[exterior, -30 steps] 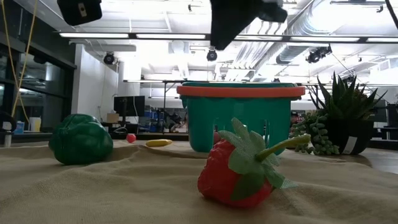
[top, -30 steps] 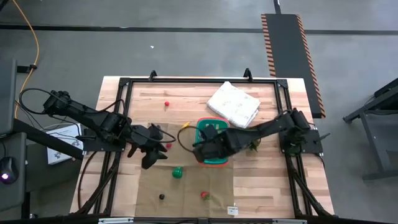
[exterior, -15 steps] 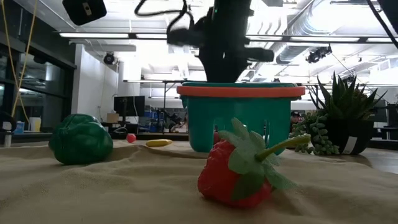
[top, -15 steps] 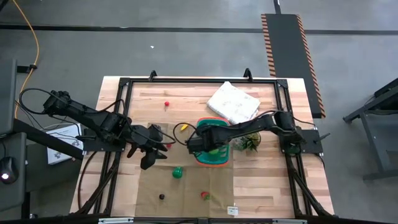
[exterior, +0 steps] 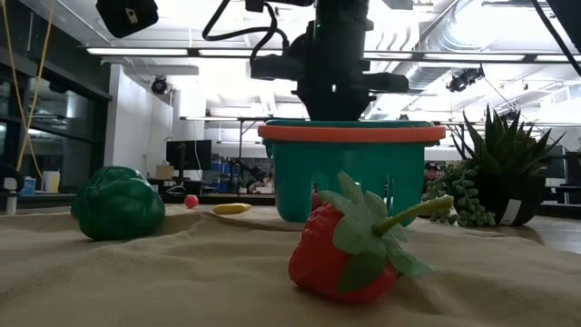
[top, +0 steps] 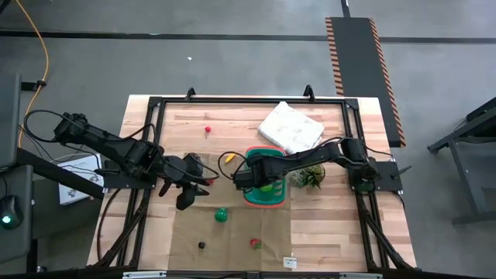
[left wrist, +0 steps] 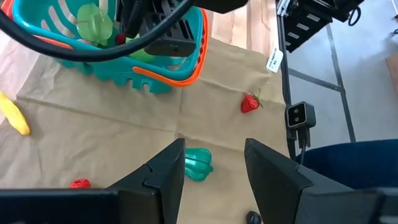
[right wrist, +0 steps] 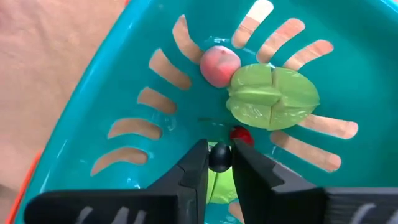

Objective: Pick and placing Produce into tupperware
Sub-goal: Put the blueberry into the blue basket, then put the red cherry into the blue basket

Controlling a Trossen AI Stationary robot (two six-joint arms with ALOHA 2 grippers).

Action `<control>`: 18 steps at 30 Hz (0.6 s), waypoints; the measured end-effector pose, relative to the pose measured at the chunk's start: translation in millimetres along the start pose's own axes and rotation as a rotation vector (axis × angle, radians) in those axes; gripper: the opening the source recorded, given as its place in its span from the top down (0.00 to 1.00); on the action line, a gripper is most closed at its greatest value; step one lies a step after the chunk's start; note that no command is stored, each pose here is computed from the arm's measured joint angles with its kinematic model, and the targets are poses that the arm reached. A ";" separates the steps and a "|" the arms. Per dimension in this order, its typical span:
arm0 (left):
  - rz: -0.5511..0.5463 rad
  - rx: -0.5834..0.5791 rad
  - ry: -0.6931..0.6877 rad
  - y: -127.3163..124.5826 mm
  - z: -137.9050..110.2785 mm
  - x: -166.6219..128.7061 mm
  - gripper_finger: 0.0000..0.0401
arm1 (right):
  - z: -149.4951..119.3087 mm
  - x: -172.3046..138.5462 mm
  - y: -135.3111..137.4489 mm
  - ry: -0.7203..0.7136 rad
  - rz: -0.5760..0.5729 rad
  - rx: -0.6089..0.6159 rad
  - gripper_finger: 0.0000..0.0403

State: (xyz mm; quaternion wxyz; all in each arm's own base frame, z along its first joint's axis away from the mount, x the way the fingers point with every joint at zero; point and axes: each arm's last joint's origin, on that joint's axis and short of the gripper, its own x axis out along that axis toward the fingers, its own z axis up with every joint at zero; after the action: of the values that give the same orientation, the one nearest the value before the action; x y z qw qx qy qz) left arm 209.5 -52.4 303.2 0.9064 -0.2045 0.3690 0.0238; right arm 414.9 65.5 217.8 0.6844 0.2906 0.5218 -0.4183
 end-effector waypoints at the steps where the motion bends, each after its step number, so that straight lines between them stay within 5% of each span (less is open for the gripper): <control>1: 0.000 0.003 0.000 0.0 0.0 0.0 0.62 | 0.0 -0.1 0.0 0.000 0.000 0.000 0.85; 12: 0.006 0.006 0.020 0.9 -1.7 0.0 0.62 | -0.4 -0.1 0.0 0.007 0.001 -0.001 0.78; 18: -0.098 0.076 0.063 -2.6 -2.1 -0.2 0.62 | 2.7 -20.9 -10.1 -0.005 0.020 -0.020 0.78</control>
State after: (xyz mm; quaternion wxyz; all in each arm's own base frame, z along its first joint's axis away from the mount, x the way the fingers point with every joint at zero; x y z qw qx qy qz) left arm 208.4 -55.6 302.9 0.9015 -0.1882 0.3875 -0.0411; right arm 405.1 63.9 239.0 0.6927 0.2880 0.5212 -0.4068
